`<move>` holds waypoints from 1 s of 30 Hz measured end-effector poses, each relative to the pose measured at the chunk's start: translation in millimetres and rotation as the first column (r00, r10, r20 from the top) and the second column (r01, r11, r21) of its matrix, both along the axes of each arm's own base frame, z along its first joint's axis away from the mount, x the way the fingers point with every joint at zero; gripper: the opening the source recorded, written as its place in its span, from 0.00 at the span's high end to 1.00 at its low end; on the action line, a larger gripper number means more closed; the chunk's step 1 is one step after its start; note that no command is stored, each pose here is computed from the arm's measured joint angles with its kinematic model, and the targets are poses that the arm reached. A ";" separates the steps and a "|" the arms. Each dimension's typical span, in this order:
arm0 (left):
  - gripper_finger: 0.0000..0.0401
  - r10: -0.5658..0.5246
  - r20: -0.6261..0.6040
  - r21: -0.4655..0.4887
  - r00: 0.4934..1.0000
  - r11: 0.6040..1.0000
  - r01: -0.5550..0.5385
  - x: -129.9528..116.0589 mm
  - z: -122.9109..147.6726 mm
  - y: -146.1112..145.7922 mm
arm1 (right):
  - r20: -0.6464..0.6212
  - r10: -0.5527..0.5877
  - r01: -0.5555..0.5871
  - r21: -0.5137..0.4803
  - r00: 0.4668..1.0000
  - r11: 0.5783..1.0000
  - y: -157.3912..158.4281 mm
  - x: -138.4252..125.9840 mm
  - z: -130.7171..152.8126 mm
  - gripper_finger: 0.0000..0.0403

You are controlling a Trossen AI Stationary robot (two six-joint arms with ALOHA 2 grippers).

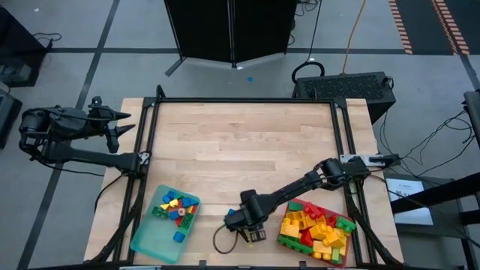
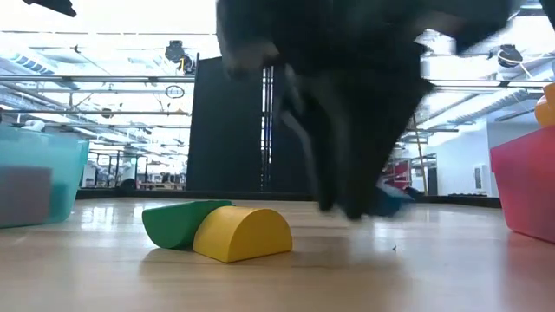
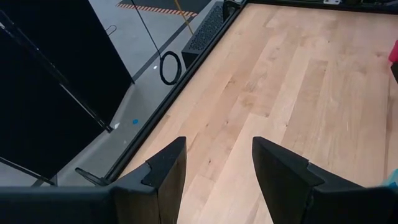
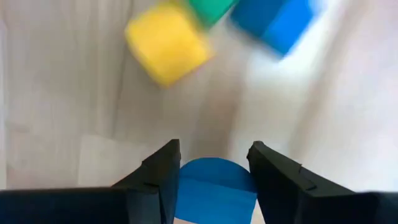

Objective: Sort blocks by size
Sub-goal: Put the blue block into the blue bin

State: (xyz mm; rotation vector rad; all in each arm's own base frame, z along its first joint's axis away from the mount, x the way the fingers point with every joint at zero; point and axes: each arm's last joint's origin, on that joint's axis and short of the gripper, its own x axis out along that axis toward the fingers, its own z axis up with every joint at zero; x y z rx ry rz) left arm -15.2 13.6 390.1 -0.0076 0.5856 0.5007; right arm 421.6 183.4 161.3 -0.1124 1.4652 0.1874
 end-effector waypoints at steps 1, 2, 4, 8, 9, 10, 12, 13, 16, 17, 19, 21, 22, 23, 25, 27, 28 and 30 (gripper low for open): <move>0.53 0.000 0.000 0.000 1.000 1.000 0.000 -0.1 0.0 0.0 | 0.021 -0.003 0.003 -0.006 1.000 1.000 -2.2 3.6 6.2 0.62; 0.53 0.000 0.000 0.000 1.000 1.000 0.000 -0.1 0.0 0.0 | 0.047 -0.005 0.005 -0.009 0.999 1.000 -4.4 7.6 13.7 0.62; 0.53 0.000 0.000 0.000 1.000 1.000 0.000 0.0 0.0 0.0 | 0.112 -0.015 0.015 -0.006 0.994 1.000 -9.9 17.2 28.1 0.62; 0.53 0.000 0.000 0.000 1.000 1.000 0.000 -0.1 0.0 0.0 | 0.279 -0.055 0.061 -0.011 0.959 0.998 -26.8 38.5 57.7 0.61; 0.53 0.000 0.000 0.000 1.000 1.000 0.000 -0.1 0.0 0.0 | 0.324 -0.054 0.062 -0.014 0.945 0.998 -32.7 44.3 64.9 0.61; 0.53 0.000 0.000 0.000 1.000 1.000 0.000 -0.1 0.0 0.0 | 0.380 -0.052 0.059 -0.007 0.923 0.998 -37.9 51.0 72.0 0.61; 0.53 0.000 0.000 0.000 1.000 1.000 0.000 -0.1 0.0 0.0 | 0.505 -0.063 0.059 0.025 0.861 0.998 -48.8 65.8 84.8 0.62; 0.53 0.000 0.000 0.000 1.000 1.000 0.000 0.0 0.0 0.0 | 0.565 -0.074 0.060 0.044 0.822 0.997 -53.9 73.0 89.8 0.62; 0.53 0.001 0.001 -0.002 1.000 1.000 -0.001 -0.1 0.0 0.0 | 0.721 -0.094 0.046 0.086 0.687 0.995 -68.4 91.9 103.4 0.61; 0.53 0.001 0.001 -0.002 1.000 1.000 -0.001 -0.1 0.0 0.0 | 0.764 -0.094 0.040 0.089 0.638 0.995 -72.9 98.0 106.3 0.61; 0.53 0.001 0.001 -0.001 1.000 1.000 -0.001 -0.1 0.0 0.0 | 0.828 -0.097 0.019 0.103 0.552 0.994 -81.3 107.1 112.1 0.61; 0.53 0.001 0.001 -0.002 1.000 1.000 -0.001 -0.1 0.0 0.0 | 0.878 -0.125 -0.006 0.144 0.463 0.990 -88.2 117.6 112.5 0.61; 0.53 0.001 0.001 -0.002 1.000 1.000 -0.001 0.0 0.0 0.0 | 0.886 -0.146 -0.013 0.168 0.439 0.986 -90.5 121.2 110.6 0.61; 0.53 0.001 0.001 -0.002 1.000 1.000 -0.001 0.0 0.0 0.0 | 0.894 -0.166 -0.024 0.193 0.416 0.981 -92.0 125.5 106.7 0.61; 0.53 0.001 0.002 -0.003 1.000 1.000 -0.001 -0.1 0.0 0.0 | 0.906 -0.208 -0.047 0.241 0.368 0.969 -93.7 133.2 99.0 0.61; 0.53 0.000 0.001 -0.003 1.000 1.000 0.000 0.0 0.0 0.0 | 0.902 -0.243 -0.077 0.287 0.357 0.955 -92.9 138.3 89.8 0.61; 0.53 0.001 0.001 -0.003 1.000 1.000 -0.001 0.0 0.0 0.0 | 0.893 -0.258 -0.095 0.311 0.368 0.946 -91.8 140.5 83.3 0.61; 0.53 0.000 0.001 -0.002 1.000 1.000 0.000 0.0 0.0 0.0 | 0.868 -0.280 -0.119 0.355 0.410 0.927 -88.8 142.9 70.7 0.61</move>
